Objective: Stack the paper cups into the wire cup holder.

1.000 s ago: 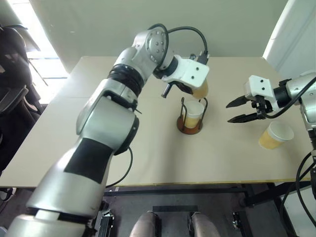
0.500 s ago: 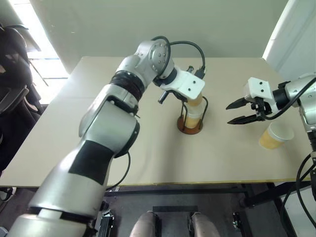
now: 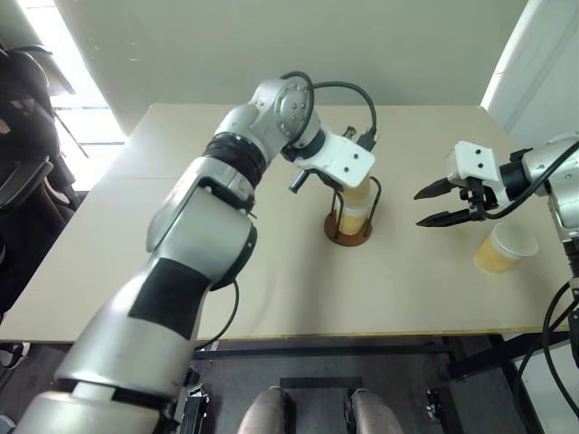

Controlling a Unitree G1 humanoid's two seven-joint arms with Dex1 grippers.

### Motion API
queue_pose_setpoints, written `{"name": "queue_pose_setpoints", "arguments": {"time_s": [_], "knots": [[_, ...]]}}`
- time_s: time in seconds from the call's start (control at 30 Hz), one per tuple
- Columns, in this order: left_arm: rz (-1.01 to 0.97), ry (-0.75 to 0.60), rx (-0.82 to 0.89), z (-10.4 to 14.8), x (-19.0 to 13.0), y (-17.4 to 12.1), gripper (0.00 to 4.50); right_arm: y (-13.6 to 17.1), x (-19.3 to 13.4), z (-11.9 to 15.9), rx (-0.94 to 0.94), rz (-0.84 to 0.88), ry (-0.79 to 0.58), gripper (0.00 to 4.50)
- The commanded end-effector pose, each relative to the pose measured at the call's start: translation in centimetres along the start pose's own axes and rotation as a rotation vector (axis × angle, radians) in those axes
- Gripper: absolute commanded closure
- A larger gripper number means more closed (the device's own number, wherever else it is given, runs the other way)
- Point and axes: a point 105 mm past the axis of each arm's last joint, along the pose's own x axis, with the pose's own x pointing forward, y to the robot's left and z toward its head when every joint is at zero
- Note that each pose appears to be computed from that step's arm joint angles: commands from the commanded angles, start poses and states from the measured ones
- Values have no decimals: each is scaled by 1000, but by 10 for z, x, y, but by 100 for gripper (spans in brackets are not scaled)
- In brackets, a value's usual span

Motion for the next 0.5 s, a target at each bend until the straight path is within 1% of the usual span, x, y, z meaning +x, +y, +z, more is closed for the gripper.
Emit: {"name": "queue_pose_setpoints", "arguments": {"time_s": [0.03,0.5], "knots": [[19,1,23,3,-4,5,448,-7,-14,10,-41,-55,-17,188],[18,-19,29,7,-2,5,448,-6,-15,9,-43,-58,-8,188]]}}
